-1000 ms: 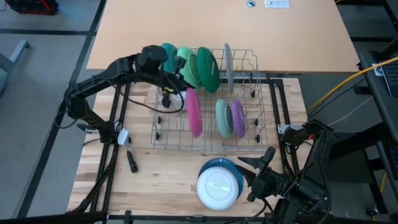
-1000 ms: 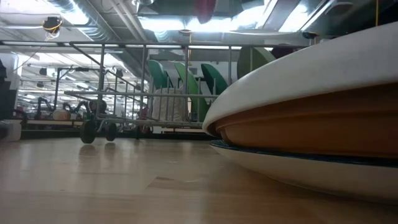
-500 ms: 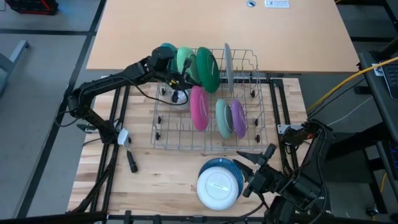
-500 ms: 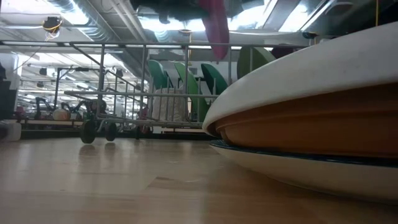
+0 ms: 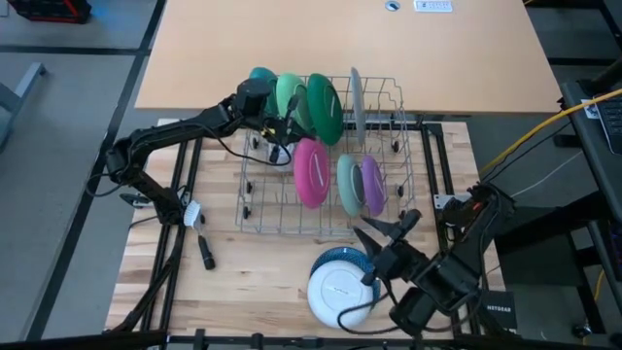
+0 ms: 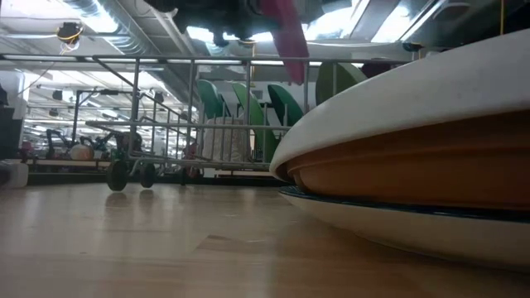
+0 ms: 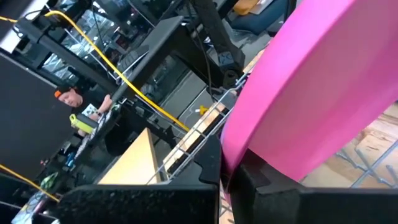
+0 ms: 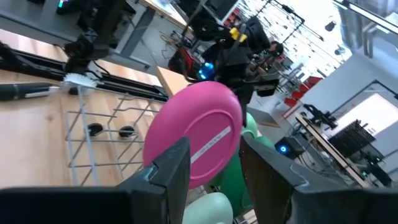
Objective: Sort dishes
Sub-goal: Put the pink plate in the dish rack
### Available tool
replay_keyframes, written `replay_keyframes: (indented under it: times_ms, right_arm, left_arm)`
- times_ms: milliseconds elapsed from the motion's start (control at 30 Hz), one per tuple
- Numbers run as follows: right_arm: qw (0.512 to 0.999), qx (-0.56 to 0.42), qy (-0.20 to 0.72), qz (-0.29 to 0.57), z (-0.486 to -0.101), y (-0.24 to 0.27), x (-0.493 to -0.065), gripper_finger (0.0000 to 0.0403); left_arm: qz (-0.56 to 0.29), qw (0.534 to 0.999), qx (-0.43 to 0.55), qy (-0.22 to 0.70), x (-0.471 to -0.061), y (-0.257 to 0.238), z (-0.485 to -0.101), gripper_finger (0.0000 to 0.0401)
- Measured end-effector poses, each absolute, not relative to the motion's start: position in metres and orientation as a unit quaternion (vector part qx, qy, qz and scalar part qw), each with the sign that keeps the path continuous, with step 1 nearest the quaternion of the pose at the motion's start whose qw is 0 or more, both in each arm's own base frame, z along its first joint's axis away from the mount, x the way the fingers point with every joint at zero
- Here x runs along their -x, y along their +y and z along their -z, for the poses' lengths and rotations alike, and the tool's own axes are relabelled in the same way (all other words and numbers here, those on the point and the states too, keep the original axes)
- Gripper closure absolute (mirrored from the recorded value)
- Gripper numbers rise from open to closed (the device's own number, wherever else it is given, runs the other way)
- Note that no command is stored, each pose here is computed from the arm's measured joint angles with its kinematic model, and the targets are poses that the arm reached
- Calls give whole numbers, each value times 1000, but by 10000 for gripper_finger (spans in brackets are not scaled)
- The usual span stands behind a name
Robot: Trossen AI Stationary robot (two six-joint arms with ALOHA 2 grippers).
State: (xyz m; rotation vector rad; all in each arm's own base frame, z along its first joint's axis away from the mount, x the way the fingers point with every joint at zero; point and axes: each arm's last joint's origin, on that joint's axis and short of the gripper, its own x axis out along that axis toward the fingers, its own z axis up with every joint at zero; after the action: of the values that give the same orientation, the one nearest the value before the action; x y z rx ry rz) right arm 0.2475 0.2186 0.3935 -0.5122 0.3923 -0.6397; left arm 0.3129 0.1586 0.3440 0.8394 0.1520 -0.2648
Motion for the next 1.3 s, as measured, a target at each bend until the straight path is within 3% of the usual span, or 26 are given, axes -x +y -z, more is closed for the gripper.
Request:
replay_keyframes:
  times_ms: [333, 1300]
  right_arm:
    - [900, 228, 198, 315, -393, 213, -255, 259]
    - [905, 214, 195, 312, -393, 215, -256, 259]
  left_arm:
    - [114, 907, -402, 39, -320, 155, -324, 401]
    - [88, 910, -390, 110, -338, 157, -279, 401]
